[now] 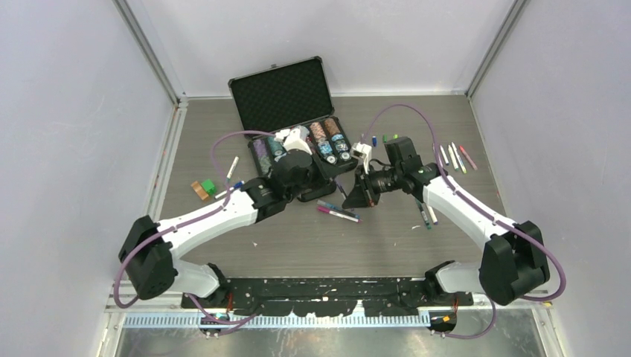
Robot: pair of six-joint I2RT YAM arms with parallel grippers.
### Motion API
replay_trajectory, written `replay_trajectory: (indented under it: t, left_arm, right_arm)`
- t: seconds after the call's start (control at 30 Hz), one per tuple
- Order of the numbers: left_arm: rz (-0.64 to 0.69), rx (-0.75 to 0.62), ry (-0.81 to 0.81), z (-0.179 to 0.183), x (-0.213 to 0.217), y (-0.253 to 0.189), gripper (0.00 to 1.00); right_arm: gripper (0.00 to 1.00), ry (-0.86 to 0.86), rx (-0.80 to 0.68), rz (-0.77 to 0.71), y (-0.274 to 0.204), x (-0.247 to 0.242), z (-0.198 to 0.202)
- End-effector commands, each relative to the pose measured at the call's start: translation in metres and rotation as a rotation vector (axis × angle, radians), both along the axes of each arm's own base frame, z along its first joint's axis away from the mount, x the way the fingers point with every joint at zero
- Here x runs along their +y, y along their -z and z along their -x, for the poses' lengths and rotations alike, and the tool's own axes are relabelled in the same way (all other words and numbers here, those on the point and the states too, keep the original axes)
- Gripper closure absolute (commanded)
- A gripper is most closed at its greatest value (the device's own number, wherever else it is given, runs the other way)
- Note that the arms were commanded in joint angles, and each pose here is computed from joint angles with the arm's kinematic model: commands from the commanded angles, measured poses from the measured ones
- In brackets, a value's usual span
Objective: Open the pen caps
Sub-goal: Open the pen cap from the pen.
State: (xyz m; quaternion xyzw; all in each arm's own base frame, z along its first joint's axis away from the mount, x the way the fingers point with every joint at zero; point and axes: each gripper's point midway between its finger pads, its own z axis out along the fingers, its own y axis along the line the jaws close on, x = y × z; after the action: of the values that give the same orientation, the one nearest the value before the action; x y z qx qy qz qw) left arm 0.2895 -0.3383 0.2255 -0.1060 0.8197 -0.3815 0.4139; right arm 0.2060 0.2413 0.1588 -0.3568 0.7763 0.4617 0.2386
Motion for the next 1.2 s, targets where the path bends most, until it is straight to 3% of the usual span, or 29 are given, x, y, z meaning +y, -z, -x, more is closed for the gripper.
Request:
replay_trajectory:
  t: [0.0,0.27,0.67,0.87,1.17]
  left_arm:
    - [0.041,-0.228,-0.294,-0.051,0.074,-0.072,1.0]
    - [0.034,-0.328,-0.474,-0.057,0.137,-0.104,1.0]
    - [0.096,-0.36,-0.586,-0.042,0.187,-0.105,1.0]
    - [0.126,-0.365,-0.34,-0.023,0.151,-0.078,1.0]
    - [0.169,-0.34,0.004,0.026,0.112,-0.026,1.0]
  right_arm:
    - [1.0,-0.095,0.032,0.083,0.016,-0.001,0.023]
    - [1.0,-0.151,0.043,0.116,0.024,-0.001,0.034]
    - [1.0,-0.254,-0.011,0.187,0.037,-0.011,0.048]
    - [1.0,-0.252,-0.101,0.199,0.023,-0.035,0.038]
    - [1.0,-0.016,-0.139,0.311,0.016,-0.104,-0.005]
